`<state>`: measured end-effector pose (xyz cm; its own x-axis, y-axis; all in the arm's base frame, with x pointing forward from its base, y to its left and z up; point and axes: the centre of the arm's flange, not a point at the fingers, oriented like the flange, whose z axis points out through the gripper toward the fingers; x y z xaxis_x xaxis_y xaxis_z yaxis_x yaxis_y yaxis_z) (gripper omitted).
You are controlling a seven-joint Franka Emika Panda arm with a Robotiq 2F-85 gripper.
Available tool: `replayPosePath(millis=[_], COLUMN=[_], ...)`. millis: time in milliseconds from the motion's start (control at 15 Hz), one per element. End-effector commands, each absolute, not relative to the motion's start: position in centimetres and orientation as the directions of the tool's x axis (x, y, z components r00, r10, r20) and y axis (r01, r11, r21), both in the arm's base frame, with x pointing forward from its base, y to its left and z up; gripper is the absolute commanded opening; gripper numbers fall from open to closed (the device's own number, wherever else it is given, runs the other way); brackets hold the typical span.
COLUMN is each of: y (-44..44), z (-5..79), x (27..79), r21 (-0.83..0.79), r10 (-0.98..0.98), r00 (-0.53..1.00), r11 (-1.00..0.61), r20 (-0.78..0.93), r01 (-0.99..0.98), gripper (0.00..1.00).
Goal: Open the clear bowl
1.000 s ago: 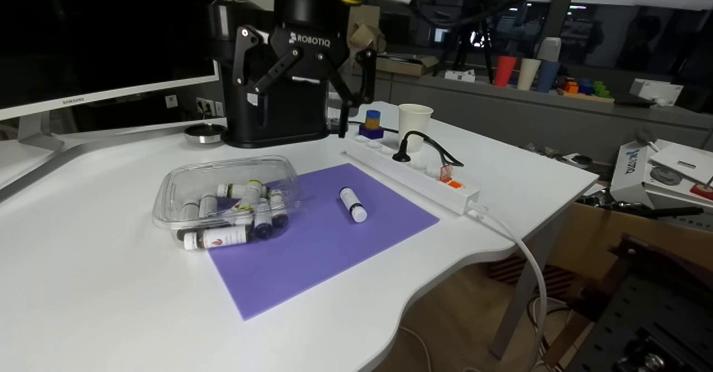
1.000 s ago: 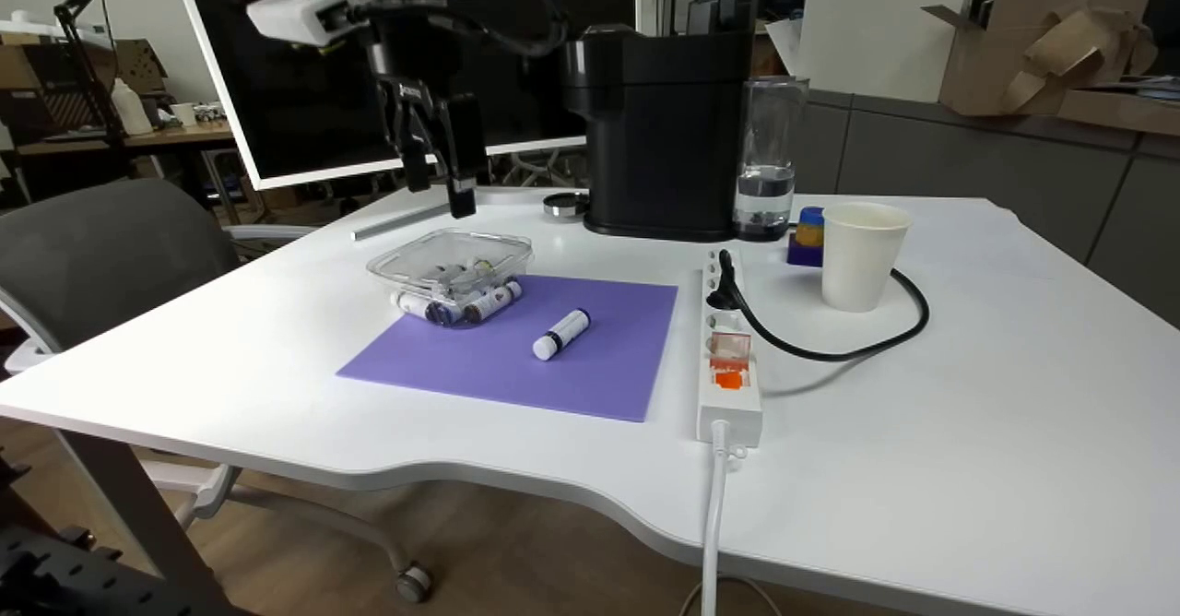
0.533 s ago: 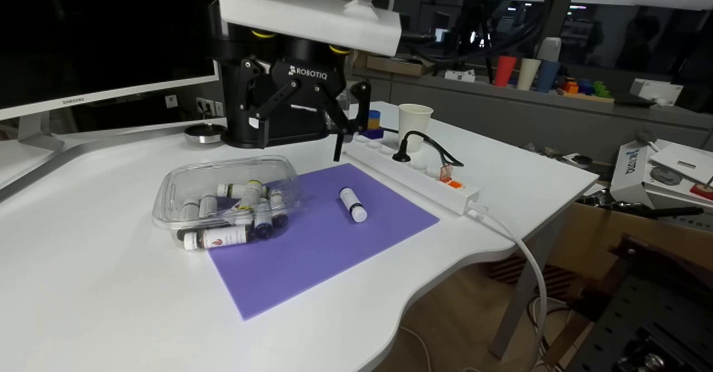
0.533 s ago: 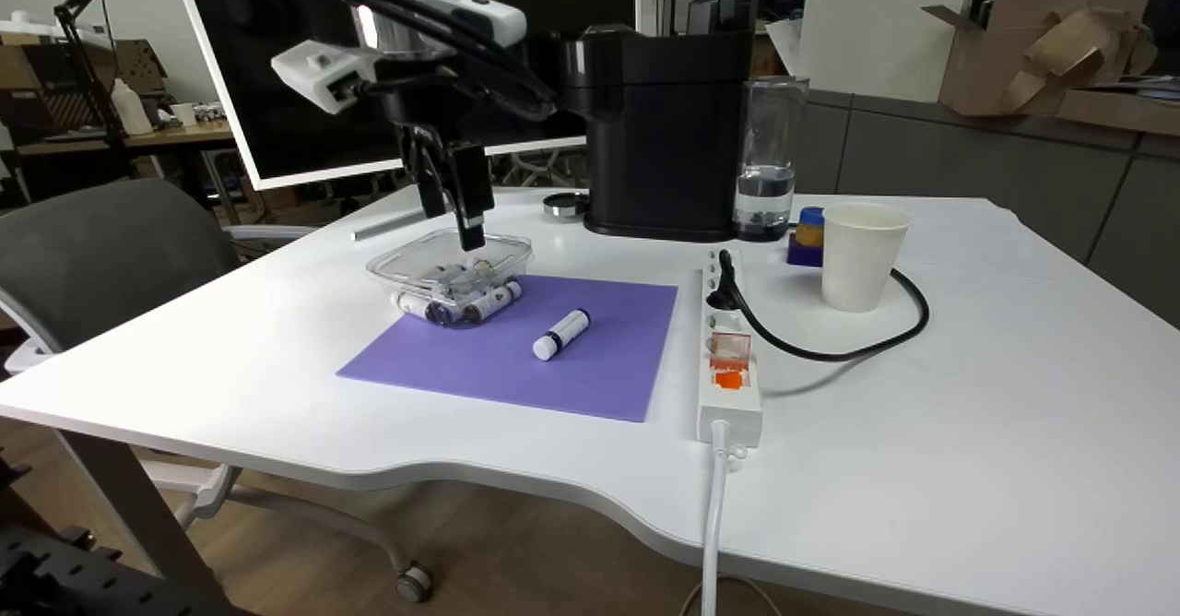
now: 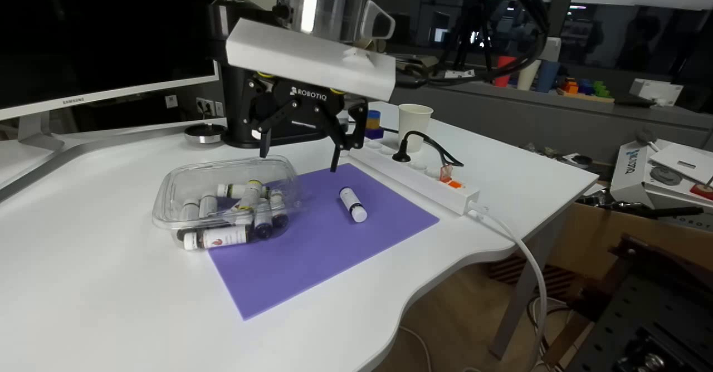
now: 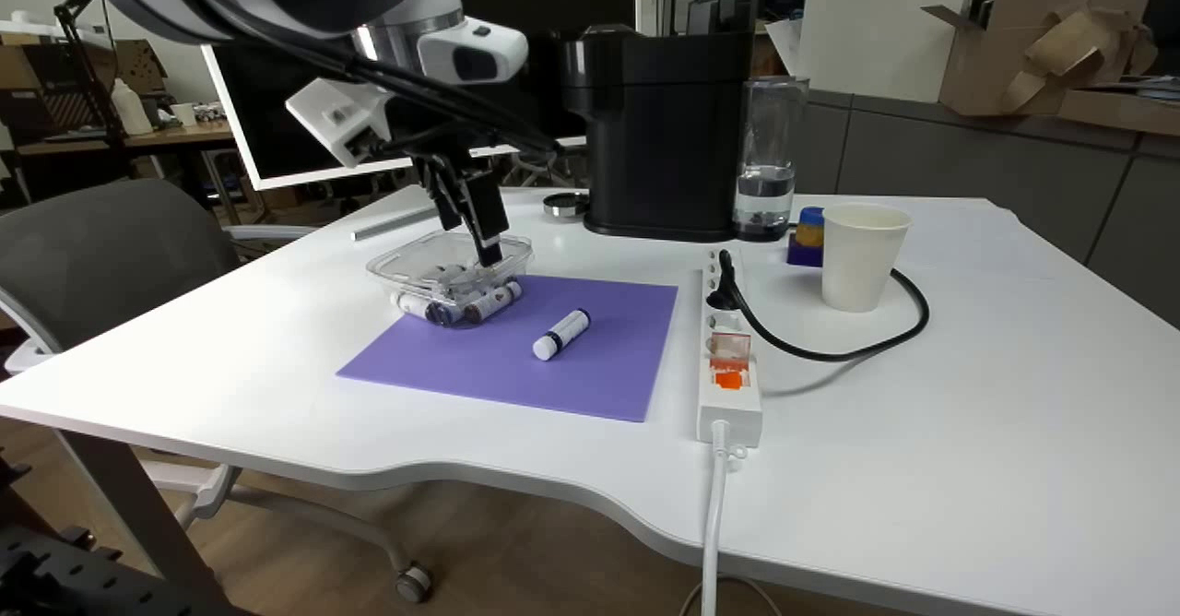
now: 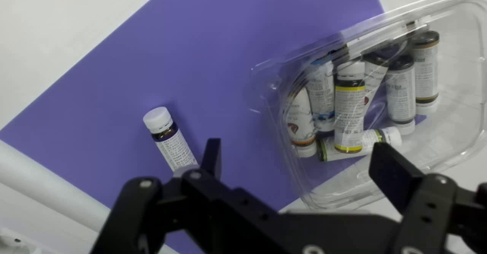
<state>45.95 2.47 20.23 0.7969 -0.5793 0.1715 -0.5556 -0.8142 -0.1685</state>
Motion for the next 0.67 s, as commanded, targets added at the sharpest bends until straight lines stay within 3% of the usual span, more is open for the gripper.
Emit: replayPosePath(millis=[0, 600], y=[3.3, 6.1], z=[17.9, 16.7], x=[45.5, 44.6], r21=[-0.193, -0.234], r10=[-0.609, -0.622], r00=[0.772, 0.762], r11=[-0.792, -0.78], r20=[0.183, 0.18], r01=[-0.579, -0.581], gripper=[1.0, 1.0])
